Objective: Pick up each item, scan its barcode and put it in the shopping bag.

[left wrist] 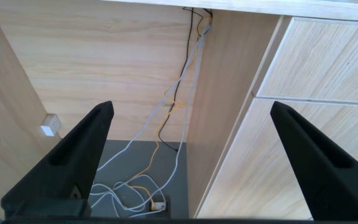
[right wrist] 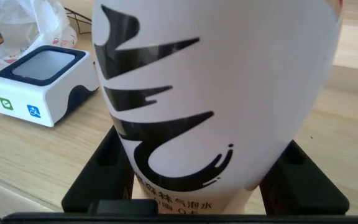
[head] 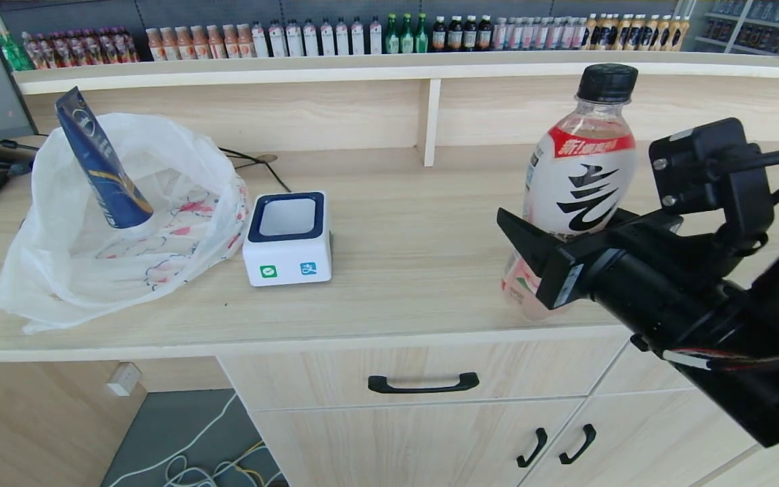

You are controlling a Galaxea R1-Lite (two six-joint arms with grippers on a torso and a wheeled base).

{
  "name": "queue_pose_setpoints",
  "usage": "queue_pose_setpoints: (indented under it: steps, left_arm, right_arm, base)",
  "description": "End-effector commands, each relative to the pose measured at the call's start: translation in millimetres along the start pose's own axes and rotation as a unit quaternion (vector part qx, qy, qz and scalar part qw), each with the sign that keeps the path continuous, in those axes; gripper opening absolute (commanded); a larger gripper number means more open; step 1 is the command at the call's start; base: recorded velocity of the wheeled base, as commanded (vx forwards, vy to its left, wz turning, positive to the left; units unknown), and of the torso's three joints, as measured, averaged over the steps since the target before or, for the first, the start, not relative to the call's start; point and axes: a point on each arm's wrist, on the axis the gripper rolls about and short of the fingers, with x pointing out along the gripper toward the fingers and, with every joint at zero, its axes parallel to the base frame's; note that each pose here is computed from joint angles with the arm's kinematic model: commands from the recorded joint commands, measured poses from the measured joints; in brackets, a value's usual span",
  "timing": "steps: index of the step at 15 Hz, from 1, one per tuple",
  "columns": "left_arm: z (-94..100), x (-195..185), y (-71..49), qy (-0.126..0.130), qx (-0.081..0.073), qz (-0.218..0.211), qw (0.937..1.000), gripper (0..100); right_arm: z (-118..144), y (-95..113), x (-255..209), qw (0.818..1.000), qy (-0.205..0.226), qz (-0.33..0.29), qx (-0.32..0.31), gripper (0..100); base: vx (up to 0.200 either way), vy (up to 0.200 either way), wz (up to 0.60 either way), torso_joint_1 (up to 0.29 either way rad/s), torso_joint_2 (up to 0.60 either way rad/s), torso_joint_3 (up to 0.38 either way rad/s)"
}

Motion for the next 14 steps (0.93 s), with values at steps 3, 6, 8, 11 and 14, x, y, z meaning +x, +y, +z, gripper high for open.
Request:
queue_pose_setpoints:
  steps: [3,6,8,11,14]
  left_arm:
    - [0.0,0,0.0,0.0,0.0,0.0,1.0,100]
    - [0.0,0,0.0,0.0,0.0,0.0,1.0,100]
    - [0.0,0,0.0,0.0,0.0,0.0,1.0,100]
    - [0.0,0,0.0,0.0,0.0,0.0,1.0,100]
    - [0.0,0,0.0,0.0,0.0,0.0,1.0,100]
  right_arm:
    - [15,-22,-46,1.0,-0.028,-0.003,0.005,0]
    - [9,-26,-57,0.999,-0.025,0.024,0.034,0]
    - [3,-36,-55,0.997,-0.021,0.036,0.057,0]
    - [-6,-53,-53,0.993,-0.015,0.089,0.08,0]
    - [-12,-72,-47,0.977,-0.004,0.179,0.119,0]
  base:
    - [0.0,0.0,0.0,0.0,0.0,0.0]
    - [0.0,0.0,0.0,0.0,0.0,0.0]
    - [0.0,0.0,0.0,0.0,0.0,0.0]
    - [0.0,0.0,0.0,0.0,0.0,0.0]
    - [0.0,0.0,0.0,0.0,0.0,0.0]
